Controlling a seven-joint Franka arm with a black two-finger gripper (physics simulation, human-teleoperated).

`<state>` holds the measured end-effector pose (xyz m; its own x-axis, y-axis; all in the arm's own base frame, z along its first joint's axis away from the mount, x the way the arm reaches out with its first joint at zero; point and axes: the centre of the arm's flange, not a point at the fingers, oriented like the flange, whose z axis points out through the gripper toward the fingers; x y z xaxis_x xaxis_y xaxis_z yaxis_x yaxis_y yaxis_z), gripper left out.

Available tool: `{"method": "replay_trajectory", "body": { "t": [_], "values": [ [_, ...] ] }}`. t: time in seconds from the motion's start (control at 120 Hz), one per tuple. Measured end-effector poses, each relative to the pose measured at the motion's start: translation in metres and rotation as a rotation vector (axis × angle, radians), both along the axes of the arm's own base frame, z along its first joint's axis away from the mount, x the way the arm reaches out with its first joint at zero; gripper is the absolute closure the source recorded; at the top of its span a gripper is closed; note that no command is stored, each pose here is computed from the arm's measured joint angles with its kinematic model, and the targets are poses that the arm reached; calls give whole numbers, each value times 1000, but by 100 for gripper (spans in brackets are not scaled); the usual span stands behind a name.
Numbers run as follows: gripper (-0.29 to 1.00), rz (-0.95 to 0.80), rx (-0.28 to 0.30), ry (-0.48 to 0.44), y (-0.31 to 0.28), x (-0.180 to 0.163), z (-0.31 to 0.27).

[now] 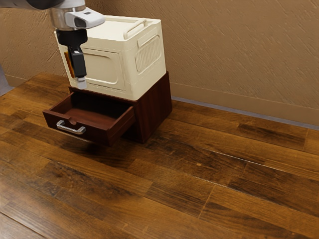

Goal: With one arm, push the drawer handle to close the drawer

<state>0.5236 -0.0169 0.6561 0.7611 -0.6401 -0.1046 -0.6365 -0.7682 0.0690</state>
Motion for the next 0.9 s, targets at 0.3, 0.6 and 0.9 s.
{"method": "replay_trajectory", "body": {
  "t": [0.3,0.6,0.9],
  "values": [
    [0,27,4,-153,-4,-29,83],
    [20,459,81,140,45,-107,-28],
    [67,790,76,265,98,-65,-193]
  ]
}}
